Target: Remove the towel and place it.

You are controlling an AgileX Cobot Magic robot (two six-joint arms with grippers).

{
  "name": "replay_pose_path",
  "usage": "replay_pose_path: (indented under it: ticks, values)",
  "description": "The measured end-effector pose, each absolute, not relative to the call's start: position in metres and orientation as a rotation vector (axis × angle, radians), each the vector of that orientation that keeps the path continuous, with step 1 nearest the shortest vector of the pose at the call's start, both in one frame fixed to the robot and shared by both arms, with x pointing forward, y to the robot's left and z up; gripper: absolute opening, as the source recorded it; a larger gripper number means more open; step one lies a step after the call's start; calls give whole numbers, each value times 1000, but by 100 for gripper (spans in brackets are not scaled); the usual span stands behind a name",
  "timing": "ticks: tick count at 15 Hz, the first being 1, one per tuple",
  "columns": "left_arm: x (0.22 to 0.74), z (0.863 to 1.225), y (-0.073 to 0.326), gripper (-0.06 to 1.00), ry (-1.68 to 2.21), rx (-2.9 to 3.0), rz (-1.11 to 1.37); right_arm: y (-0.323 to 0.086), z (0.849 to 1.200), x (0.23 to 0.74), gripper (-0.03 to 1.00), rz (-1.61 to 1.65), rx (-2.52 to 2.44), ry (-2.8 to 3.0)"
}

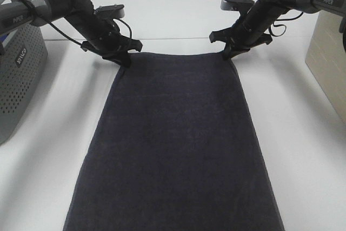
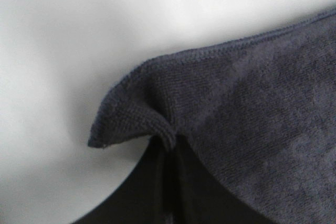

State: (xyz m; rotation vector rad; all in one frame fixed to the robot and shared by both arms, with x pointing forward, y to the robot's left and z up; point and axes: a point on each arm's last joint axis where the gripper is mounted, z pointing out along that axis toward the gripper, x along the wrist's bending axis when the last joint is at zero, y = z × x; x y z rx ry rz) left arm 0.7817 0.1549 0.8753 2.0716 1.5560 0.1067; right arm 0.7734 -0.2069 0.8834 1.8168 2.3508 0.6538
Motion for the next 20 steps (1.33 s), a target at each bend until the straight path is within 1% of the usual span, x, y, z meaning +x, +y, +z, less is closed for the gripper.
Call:
replay_pose_path:
  ticks: [3,11,16,20]
  values:
    - [793,884,158,1,1509,2027,272,-207,899,786,1,754,1706,2267]
    - [811,897,162,1,1416,1868,531,-208,910,803,1,887,1574,2085]
    - [817,903,164,1,1373,1827,626,-208,917,810,1,952,1527,1983]
    - [819,905,164,1,1361,1802,651,-208,917,811,1,967,1505,1968]
